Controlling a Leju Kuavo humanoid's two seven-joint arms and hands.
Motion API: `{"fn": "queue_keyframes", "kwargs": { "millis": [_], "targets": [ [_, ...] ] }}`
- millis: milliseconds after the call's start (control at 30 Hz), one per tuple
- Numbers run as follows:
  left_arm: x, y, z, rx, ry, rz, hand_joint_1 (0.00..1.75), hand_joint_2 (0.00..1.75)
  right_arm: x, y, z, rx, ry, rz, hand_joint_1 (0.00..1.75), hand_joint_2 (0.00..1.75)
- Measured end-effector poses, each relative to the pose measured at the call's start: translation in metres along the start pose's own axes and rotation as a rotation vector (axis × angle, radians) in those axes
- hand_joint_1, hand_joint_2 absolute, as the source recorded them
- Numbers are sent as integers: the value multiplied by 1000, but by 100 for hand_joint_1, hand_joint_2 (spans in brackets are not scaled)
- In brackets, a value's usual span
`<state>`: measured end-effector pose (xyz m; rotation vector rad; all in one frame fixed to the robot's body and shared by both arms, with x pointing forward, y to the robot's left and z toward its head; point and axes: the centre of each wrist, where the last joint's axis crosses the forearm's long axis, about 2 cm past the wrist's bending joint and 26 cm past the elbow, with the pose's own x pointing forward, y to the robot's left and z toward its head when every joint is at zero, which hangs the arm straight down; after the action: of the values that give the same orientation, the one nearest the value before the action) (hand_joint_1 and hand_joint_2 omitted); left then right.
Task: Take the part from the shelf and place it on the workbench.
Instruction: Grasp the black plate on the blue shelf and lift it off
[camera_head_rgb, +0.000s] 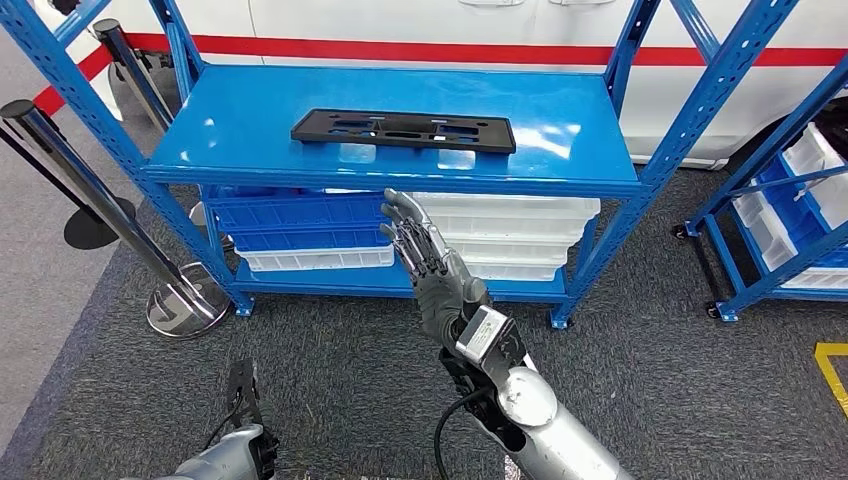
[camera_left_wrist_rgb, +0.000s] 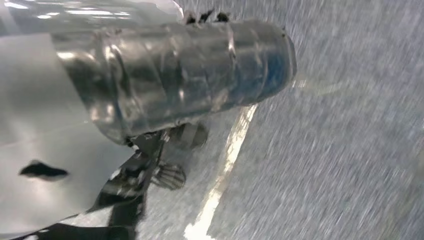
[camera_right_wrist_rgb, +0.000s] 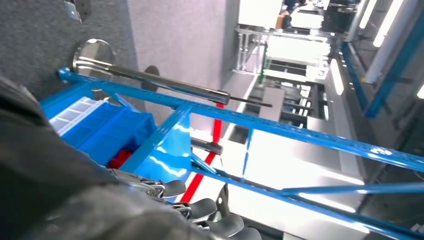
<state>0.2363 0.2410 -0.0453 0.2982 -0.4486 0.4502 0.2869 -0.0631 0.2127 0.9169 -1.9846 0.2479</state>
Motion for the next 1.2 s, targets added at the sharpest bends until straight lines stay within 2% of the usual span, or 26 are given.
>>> {"fn": "queue_keyframes", "kwargs": {
  "millis": [467,1200],
  "targets": [
    [4,-4,1,-52,-21,-20,0,0,-5,11,-8,67,39,-18,0,0],
    [3,-4,1,-51,-8,-15,0,0,-15,16,-12,121,61,77,0,0]
  ]
}}
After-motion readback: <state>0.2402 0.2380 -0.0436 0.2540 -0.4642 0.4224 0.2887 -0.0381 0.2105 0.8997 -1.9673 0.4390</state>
